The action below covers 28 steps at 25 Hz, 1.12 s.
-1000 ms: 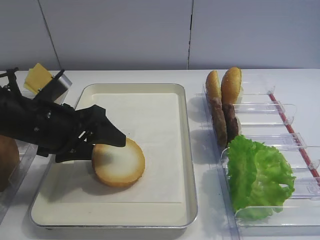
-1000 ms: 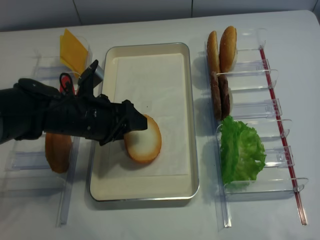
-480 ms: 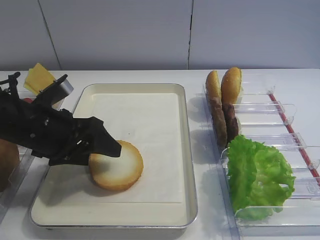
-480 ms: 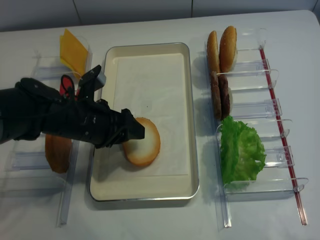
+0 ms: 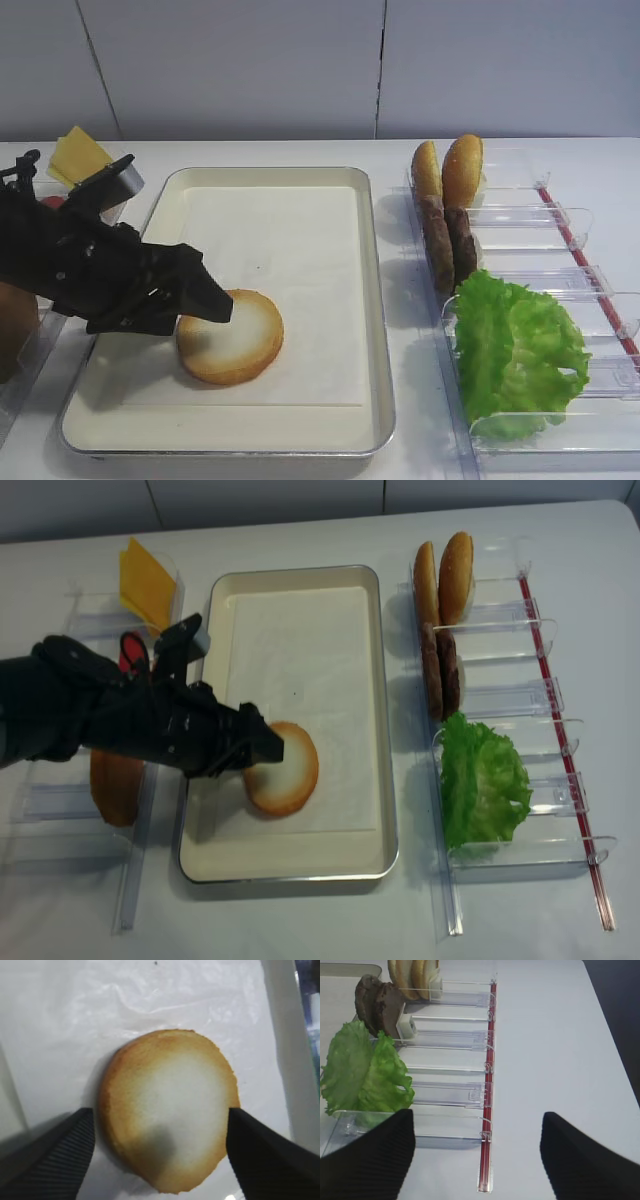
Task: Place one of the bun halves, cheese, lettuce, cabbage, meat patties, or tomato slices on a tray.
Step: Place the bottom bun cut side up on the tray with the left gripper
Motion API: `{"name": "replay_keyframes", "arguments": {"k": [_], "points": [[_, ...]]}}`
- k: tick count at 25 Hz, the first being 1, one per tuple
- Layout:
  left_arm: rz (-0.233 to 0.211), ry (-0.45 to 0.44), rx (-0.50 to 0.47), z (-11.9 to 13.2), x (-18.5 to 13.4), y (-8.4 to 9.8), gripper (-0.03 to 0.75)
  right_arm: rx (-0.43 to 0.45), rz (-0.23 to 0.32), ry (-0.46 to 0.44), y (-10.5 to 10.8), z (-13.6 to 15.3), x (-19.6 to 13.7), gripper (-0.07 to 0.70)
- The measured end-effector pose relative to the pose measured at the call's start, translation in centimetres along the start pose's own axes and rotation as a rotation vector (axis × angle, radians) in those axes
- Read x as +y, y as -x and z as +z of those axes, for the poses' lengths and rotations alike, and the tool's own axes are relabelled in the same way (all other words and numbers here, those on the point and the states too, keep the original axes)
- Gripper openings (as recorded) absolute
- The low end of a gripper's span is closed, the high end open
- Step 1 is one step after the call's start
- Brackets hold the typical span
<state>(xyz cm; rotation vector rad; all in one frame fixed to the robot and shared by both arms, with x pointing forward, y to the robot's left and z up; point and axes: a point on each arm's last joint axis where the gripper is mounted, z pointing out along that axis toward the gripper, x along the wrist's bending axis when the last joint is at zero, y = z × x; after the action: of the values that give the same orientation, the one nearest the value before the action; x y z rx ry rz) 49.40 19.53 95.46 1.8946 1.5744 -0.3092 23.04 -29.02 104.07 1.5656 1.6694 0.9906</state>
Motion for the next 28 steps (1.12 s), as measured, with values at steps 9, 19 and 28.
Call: {"name": "replay_keyframes", "arguments": {"k": [9,19,28], "points": [[0.005,-0.022,0.031,0.0,-0.2,-0.3,0.545,0.0,0.0,0.0,0.0,0.0,0.0,0.543],[0.021,-0.034,-0.057,-1.2,1.9,1.6,0.545,0.0,0.0,0.0,0.0,0.0,0.0,0.543],[0.102,-0.131,0.056,-3.8,4.4,2.7,0.545,0.0,0.0,0.0,0.0,0.0,0.0,0.543]]}}
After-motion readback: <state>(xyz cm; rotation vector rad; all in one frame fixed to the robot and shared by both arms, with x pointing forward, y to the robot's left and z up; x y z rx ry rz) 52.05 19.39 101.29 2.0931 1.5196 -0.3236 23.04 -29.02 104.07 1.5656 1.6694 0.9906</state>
